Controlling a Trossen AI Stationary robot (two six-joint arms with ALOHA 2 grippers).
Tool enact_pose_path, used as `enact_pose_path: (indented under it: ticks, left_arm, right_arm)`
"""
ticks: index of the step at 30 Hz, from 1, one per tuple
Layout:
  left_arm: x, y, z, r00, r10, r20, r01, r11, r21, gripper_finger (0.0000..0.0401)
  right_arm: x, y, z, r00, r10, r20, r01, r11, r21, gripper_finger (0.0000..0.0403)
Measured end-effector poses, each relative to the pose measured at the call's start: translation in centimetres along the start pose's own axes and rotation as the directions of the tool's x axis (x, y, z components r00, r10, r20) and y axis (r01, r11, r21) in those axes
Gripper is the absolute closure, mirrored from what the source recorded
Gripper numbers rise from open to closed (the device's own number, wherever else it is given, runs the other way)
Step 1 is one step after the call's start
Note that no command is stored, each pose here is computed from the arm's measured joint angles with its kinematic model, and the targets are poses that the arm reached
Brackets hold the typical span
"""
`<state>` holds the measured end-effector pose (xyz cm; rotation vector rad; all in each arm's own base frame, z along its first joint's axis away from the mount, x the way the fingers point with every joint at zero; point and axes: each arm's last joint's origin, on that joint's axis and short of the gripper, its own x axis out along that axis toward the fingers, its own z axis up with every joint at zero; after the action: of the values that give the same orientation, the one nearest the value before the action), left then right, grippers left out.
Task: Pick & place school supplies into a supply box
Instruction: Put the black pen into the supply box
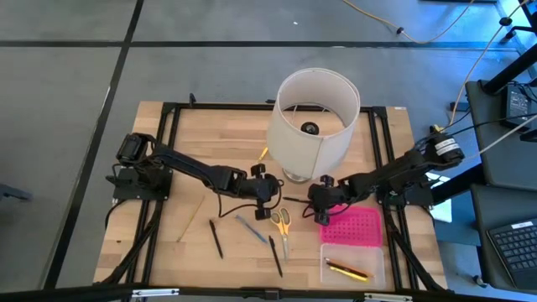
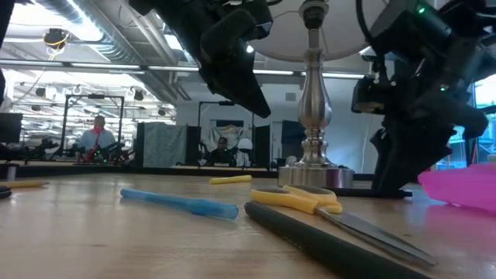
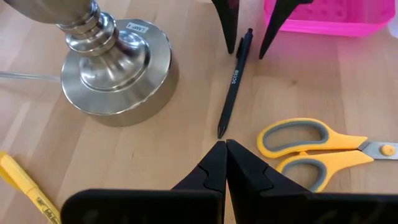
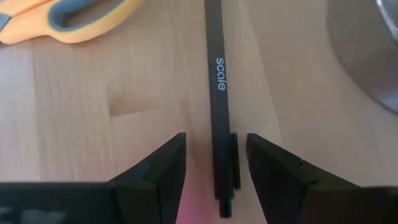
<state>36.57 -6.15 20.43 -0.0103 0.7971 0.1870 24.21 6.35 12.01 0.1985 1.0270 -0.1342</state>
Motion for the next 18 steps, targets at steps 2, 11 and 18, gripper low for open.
enact_pose_path:
  ticks: [2, 11, 18]
  left_arm:
    - [0.0, 0.01, 0.0, 1.0, 0.0, 0.0, 0.0, 1.0, 0.0, 0.0398]
    - [0.0, 0.0, 0.0, 1.0, 0.001, 0.0, -0.001, 1.0, 0.0, 0.0398]
    - [0.0, -0.01, 0.0, 1.0, 0.0, 0.0, 0.0, 1.0, 0.001, 0.0398]
  right_arm:
    - [0.32, -0.01, 0.12, 1.0, -0.002, -0.014, 0.002, 1.0, 0.001, 0.0234]
    - [0.51, 0.02, 0.37, 0.997, -0.059, -0.057, 0.058, 0.998, -0.019, 0.0324]
    - [0.5, 0.04, 0.43, 0.997, -0.061, -0.056, 0.058, 0.996, -0.061, 0.0367]
